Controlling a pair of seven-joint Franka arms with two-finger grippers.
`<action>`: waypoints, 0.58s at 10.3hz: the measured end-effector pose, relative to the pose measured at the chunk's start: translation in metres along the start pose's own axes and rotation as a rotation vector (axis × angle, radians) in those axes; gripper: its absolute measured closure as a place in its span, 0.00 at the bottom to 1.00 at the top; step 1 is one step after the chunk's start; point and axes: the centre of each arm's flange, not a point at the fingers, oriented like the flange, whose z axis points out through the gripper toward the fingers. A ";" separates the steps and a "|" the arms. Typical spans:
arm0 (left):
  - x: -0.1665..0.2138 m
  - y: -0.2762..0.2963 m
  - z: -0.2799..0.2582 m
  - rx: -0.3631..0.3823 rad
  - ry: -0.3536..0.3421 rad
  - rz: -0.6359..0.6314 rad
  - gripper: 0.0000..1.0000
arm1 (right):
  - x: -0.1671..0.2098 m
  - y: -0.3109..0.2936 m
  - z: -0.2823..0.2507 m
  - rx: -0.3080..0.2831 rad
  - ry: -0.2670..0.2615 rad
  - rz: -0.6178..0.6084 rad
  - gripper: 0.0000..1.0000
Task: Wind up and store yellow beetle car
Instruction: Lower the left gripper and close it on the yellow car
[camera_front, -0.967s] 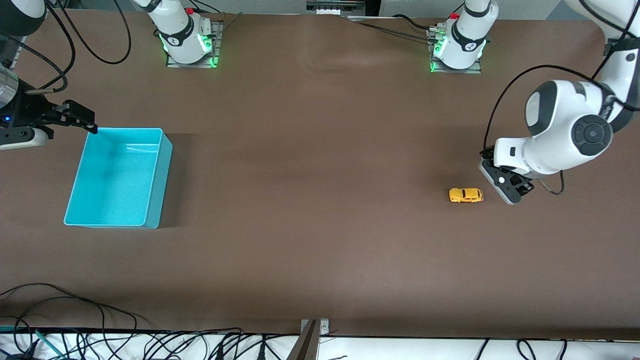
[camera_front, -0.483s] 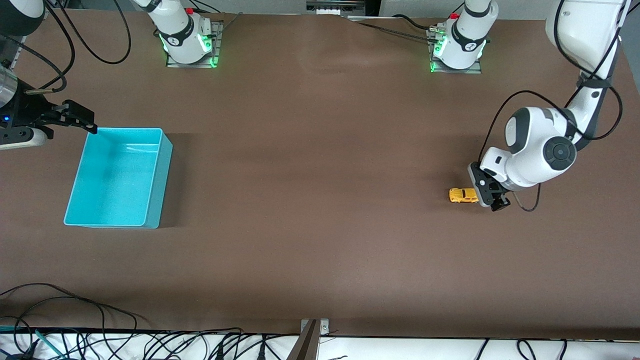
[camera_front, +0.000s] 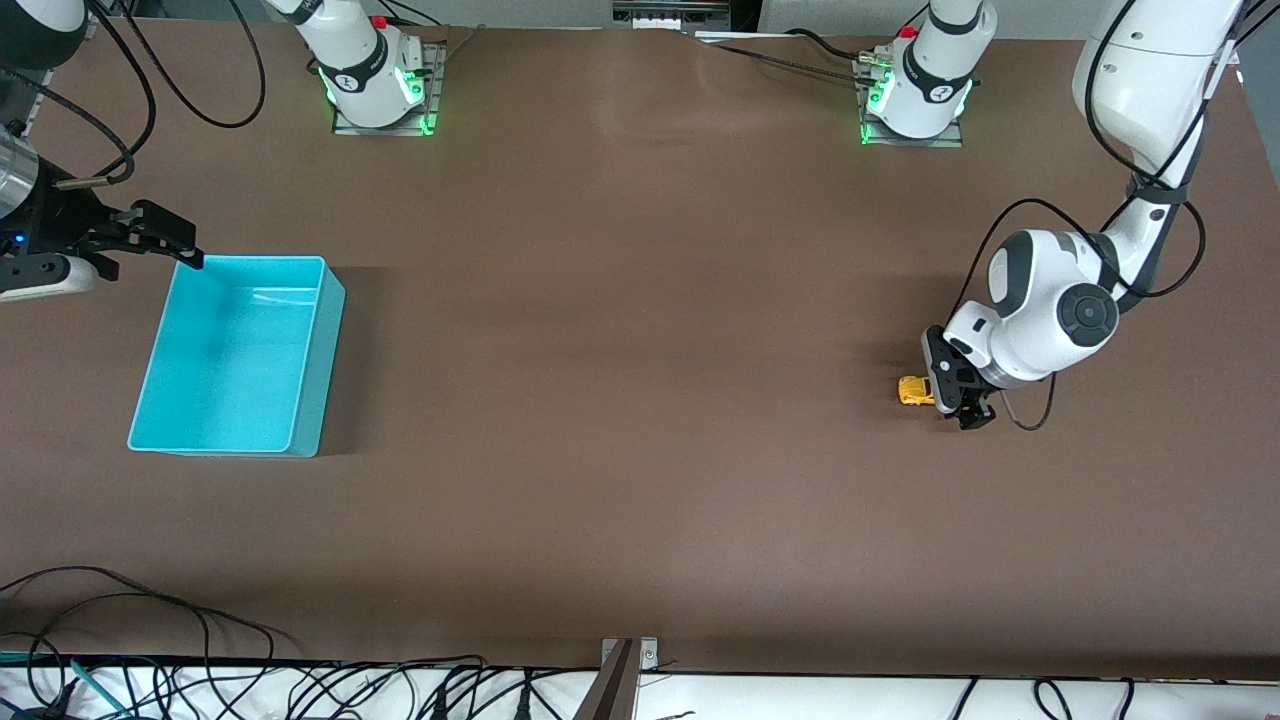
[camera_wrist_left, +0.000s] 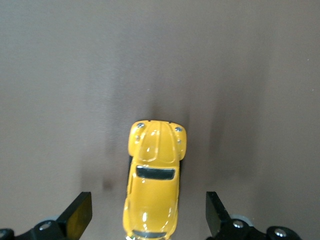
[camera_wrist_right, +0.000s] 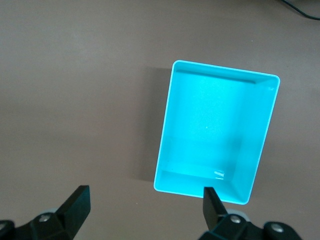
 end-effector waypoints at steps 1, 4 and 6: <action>0.000 0.003 0.004 -0.003 -0.004 0.011 0.00 | 0.001 0.002 0.003 0.001 -0.004 -0.005 0.00; 0.007 0.005 0.005 -0.003 -0.009 0.062 0.11 | 0.002 0.008 0.006 0.001 -0.008 -0.012 0.00; 0.008 0.005 0.005 -0.002 -0.009 0.087 0.37 | 0.002 0.012 0.006 0.001 -0.008 -0.011 0.00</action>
